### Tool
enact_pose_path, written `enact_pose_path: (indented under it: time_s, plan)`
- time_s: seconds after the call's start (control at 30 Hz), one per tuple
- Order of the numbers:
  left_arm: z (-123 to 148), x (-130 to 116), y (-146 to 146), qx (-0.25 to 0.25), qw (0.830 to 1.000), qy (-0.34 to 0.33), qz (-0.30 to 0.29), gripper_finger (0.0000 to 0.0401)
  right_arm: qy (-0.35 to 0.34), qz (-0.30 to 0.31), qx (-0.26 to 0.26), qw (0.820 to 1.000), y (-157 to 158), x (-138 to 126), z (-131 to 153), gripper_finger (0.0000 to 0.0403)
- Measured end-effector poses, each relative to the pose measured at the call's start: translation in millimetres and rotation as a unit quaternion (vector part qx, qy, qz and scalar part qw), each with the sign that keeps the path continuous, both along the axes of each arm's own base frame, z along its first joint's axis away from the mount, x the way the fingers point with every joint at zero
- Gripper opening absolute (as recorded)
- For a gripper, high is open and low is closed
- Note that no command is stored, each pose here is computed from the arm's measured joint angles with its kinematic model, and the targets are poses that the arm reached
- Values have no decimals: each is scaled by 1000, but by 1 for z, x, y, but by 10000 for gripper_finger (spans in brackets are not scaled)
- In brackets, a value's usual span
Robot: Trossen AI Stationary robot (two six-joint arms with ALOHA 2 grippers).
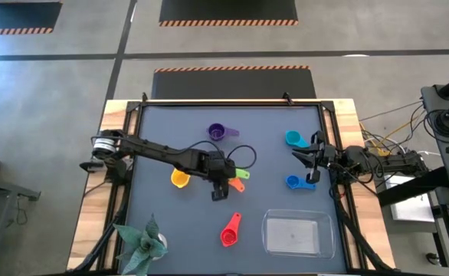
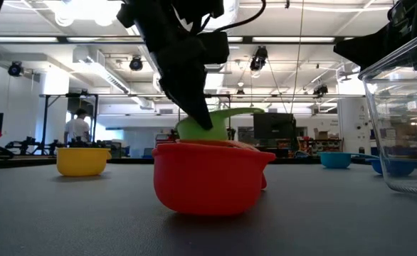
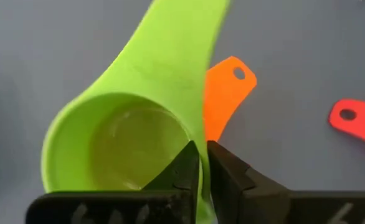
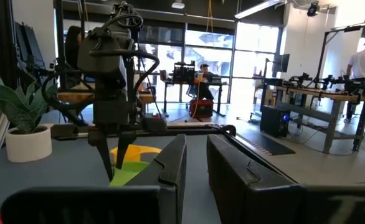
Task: Nest measuring cups in basket
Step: Stack the green measuring cup on top of the orange measuring cup, then stack the purple measuring cup on top of the green measuring cup
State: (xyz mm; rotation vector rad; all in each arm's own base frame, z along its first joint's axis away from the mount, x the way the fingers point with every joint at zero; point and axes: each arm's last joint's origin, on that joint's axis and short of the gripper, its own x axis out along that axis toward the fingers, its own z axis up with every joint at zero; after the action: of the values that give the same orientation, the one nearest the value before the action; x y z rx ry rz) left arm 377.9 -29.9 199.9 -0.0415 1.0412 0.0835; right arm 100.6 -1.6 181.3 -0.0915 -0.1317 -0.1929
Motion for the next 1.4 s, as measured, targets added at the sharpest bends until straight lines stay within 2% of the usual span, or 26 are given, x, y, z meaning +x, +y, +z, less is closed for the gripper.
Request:
enact_pose_path:
  time_s: [0.27,0.47,0.63,0.7,0.77,1.03,1.13,1.23,1.4]
  plan:
    - [-1,-6,2,27,999,33,-9,90,0,0,0,1000,0,0,0,52]
    - [15,-7,3,56,997,57,0,137,0,0,0,1000,0,0,0,52]
    - [34,-2,10,125,991,49,5,157,0,0,0,1000,0,0,0,52]
    - [38,-1,20,151,987,51,13,160,0,0,0,1000,0,0,0,52]
    - [40,0,35,155,986,52,26,160,0,0,0,1000,0,0,0,52]
    - [23,-12,105,136,983,84,86,155,0,0,0,1000,0,0,0,52]
    - [12,-18,127,110,986,75,100,155,0,0,0,1000,0,0,0,52]
    - [1,-23,142,107,986,63,113,155,0,0,0,1000,0,0,0,52]
    - [-10,-20,154,100,988,11,117,155,0,0,0,1000,0,0,0,52]
